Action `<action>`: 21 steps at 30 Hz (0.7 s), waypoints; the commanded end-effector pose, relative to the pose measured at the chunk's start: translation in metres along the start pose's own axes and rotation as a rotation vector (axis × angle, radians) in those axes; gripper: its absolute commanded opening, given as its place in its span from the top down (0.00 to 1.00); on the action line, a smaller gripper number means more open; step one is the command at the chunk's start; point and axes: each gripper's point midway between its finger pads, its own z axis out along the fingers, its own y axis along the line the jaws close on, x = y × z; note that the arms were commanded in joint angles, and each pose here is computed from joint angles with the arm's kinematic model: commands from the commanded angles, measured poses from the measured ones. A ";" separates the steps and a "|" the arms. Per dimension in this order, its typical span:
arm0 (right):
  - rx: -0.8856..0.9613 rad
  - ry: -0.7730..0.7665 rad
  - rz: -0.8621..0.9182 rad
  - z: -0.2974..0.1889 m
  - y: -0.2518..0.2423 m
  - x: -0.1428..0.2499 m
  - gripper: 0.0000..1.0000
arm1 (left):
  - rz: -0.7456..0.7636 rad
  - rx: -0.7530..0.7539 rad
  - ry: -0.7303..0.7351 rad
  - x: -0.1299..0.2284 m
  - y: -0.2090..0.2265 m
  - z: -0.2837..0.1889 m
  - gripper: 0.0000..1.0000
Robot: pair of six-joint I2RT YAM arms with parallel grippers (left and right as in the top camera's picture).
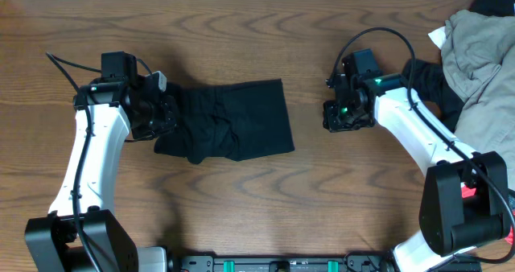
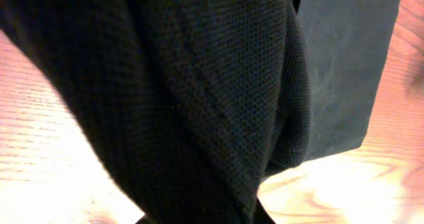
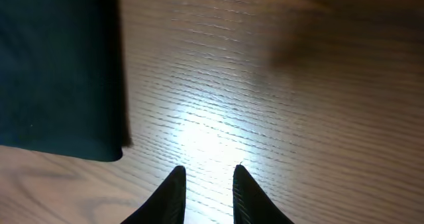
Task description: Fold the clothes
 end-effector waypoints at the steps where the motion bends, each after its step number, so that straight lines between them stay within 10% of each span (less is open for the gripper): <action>1: -0.050 -0.004 -0.083 -0.001 0.025 0.001 0.79 | 0.004 -0.003 -0.040 -0.009 -0.003 -0.010 0.94; 11: -0.288 -0.092 -0.487 0.004 0.133 0.005 0.78 | 0.005 -0.003 -0.043 -0.010 -0.003 -0.010 0.94; 21: -0.657 -0.198 -0.566 0.010 0.215 -0.010 0.53 | 0.003 -0.004 -0.039 -0.009 -0.003 -0.010 0.94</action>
